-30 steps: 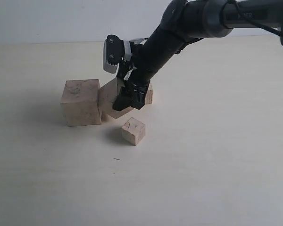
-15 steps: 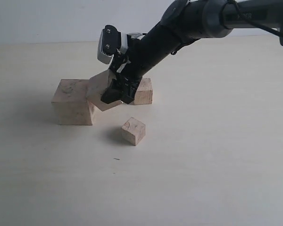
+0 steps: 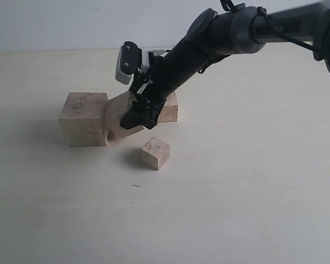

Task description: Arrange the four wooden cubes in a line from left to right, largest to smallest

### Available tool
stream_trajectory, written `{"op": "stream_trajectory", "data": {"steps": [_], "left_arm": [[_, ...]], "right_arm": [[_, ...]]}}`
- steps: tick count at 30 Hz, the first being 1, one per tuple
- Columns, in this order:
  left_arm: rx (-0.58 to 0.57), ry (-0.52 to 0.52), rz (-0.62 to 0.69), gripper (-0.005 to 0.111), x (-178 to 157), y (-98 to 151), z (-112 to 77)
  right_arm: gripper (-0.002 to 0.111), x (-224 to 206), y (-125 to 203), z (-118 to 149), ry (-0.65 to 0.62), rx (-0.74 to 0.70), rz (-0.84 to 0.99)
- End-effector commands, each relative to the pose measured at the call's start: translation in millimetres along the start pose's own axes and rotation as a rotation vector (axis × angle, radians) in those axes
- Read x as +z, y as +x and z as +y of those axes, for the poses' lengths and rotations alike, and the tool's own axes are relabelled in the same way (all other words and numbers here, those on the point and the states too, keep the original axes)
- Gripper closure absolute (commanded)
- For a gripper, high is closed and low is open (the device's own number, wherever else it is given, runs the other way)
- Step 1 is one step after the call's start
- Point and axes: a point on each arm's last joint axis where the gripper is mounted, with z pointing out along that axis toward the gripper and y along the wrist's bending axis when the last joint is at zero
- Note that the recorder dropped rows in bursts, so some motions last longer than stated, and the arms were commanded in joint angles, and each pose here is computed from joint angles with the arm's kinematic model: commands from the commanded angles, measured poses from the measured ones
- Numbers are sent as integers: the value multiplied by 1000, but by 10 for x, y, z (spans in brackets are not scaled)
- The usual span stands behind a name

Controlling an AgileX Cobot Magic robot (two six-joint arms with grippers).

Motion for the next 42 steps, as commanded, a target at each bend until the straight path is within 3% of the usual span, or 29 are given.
{"op": "stream_trajectory", "data": {"steps": [1,4,8,21,29,33,37,42], "left_arm": [[2,-1,-19,107,-5,-14,1],[2,-1,-19,107,-5,-14,1],[2,-1,-19,107,-5,-14,1],[2,-1,-19,107,-5,-14,1],[2,-1,-19,107,-5,-14,1],[2,-1,-19,107,-5,-14,1],[2,-1,-19,107,-5,-14,1],[2,-1,-19,107,-5,-14,1]], "right_arm": [[79,-15,-13,-6,5,11,-14],[57,-15,-11,-6,5,10,-12],[41,-15,-8,-5,5,10,-9],[41,-57,-45,-1,7,31,-14],[41,-563,-325,53,91,129,61],[44,-802,-346,67,181,249,175],[62,-920,-245,85,242,390,325],[80,-786,-130,64,221,423,359]]}}
